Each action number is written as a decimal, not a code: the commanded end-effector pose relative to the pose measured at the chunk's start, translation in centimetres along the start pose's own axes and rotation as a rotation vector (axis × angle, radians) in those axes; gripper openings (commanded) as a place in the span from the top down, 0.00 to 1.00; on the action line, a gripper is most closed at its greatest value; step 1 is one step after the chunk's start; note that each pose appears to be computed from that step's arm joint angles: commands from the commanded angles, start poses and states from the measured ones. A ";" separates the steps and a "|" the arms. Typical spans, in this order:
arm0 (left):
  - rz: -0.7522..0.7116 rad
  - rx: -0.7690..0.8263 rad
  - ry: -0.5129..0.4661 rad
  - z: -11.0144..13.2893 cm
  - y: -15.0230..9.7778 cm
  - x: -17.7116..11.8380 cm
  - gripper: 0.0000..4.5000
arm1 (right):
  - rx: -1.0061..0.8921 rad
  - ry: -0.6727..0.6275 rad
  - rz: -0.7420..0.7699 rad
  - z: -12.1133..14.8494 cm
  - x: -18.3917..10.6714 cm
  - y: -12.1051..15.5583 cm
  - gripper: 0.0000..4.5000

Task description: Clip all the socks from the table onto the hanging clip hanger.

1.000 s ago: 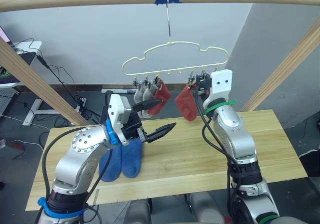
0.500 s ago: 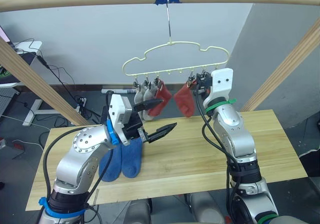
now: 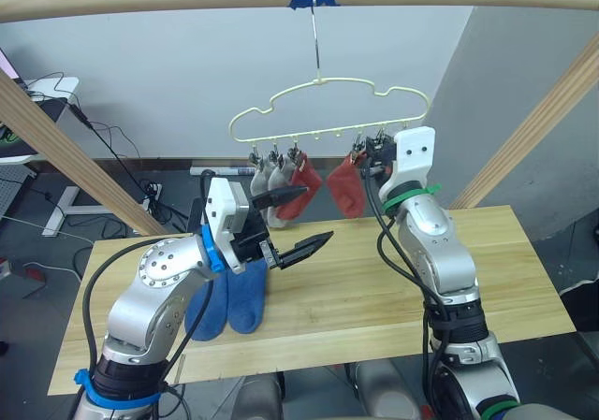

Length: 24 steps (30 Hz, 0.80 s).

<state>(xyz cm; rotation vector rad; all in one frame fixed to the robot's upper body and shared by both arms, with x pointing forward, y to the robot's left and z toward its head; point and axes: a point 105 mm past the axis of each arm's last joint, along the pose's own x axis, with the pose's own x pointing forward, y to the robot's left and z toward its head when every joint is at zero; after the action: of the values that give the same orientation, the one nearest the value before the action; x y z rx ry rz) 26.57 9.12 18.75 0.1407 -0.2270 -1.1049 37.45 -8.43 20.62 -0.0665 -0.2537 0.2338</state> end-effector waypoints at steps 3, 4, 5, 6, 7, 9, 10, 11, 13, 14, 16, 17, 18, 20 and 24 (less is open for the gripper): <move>-0.006 0.029 -0.027 0.7 -0.1 0.3 0.00 | 0.006 -0.065 -0.003 1.6 0.2 0.0 0.73; -0.007 0.029 -0.027 0.7 -0.2 0.3 0.00 | 0.005 -0.065 -0.004 1.6 0.2 0.0 0.73; -0.008 0.029 -0.026 0.7 -0.2 0.3 0.00 | 0.004 -0.065 -0.006 1.6 0.2 0.0 0.73; -0.008 0.030 -0.026 0.7 -0.2 0.4 0.00 | 0.001 -0.064 -0.012 1.6 0.2 -0.1 0.73; -0.009 0.031 -0.025 0.8 -0.2 0.4 0.00 | 0.000 -0.064 -0.017 1.5 0.1 -0.1 0.73; -0.010 0.031 -0.024 0.8 -0.2 0.4 0.00 | 0.002 -0.065 -0.016 1.6 0.1 -0.1 0.73; -0.010 0.031 -0.024 0.8 -0.2 0.4 0.00 | 0.002 -0.065 -0.015 1.6 0.1 -0.1 0.73; -0.010 0.032 -0.025 0.8 -0.2 0.4 0.00 | 0.003 -0.066 -0.015 1.6 0.1 -0.1 0.73; -0.011 0.033 -0.026 0.8 -0.2 0.4 0.00 | 0.002 -0.065 -0.017 1.5 0.1 -0.1 0.65; -0.011 0.033 -0.026 0.8 -0.2 0.5 0.00 | 0.001 -0.064 -0.019 1.5 0.1 -0.2 0.61; -0.011 0.034 -0.028 0.8 -0.2 0.6 0.00 | -0.002 -0.063 -0.023 1.5 0.1 -0.2 0.46; -0.011 0.034 -0.028 0.8 -0.2 0.6 0.00 | -0.003 -0.063 -0.024 1.5 0.1 -0.2 0.46; -0.011 0.035 -0.028 0.8 -0.2 0.6 0.00 | -0.004 -0.063 -0.024 1.5 0.1 -0.2 0.46; -0.011 0.034 -0.027 0.8 -0.2 0.6 0.00 | -0.003 -0.061 -0.023 1.5 0.2 -0.2 0.46; -0.008 0.034 -0.027 0.8 -0.2 0.6 0.00 | 0.004 -0.052 -0.020 1.3 0.2 -0.1 0.46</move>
<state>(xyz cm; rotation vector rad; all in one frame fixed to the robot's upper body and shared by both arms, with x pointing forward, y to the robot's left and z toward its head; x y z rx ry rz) 26.63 8.70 18.81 0.1422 -0.2287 -1.1108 37.47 -8.40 20.79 -0.0600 -0.2613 0.2233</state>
